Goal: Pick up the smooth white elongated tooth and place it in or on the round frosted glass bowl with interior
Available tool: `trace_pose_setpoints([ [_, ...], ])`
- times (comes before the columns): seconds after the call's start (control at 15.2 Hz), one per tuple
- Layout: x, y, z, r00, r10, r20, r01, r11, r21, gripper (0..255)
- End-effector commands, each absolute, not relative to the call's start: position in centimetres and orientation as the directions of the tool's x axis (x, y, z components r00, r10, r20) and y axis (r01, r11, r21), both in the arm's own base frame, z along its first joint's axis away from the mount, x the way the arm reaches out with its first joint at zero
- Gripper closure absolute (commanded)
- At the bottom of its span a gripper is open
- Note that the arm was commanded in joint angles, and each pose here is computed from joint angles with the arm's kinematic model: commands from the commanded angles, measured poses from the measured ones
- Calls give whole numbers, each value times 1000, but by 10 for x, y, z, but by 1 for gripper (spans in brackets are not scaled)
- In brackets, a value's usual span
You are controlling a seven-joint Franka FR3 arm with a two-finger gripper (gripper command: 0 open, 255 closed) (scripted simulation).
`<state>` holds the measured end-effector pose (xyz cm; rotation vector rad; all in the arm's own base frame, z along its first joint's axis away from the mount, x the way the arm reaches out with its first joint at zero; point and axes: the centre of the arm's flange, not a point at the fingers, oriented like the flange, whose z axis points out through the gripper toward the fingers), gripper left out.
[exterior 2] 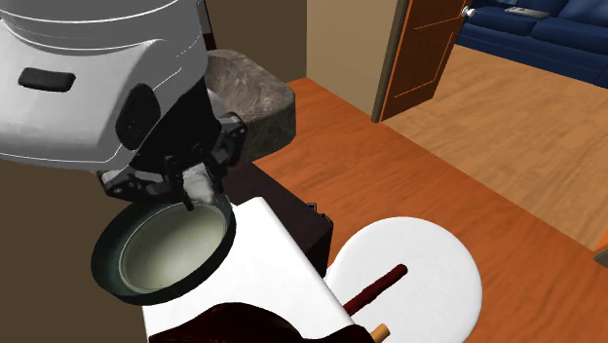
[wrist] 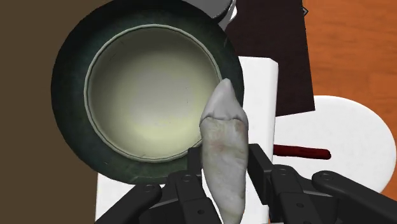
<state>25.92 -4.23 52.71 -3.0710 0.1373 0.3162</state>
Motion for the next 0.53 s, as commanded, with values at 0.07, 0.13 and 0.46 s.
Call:
trace_pose_setpoints([
  [0.07,231,-69,529,975,-82,-207,-92,-995,-42,255],
  [0.13,222,-79,530,975,-82,-207,-92,-995,-42,255],
  [0.46,206,-96,515,975,-82,-207,-92,-995,-42,255],
])
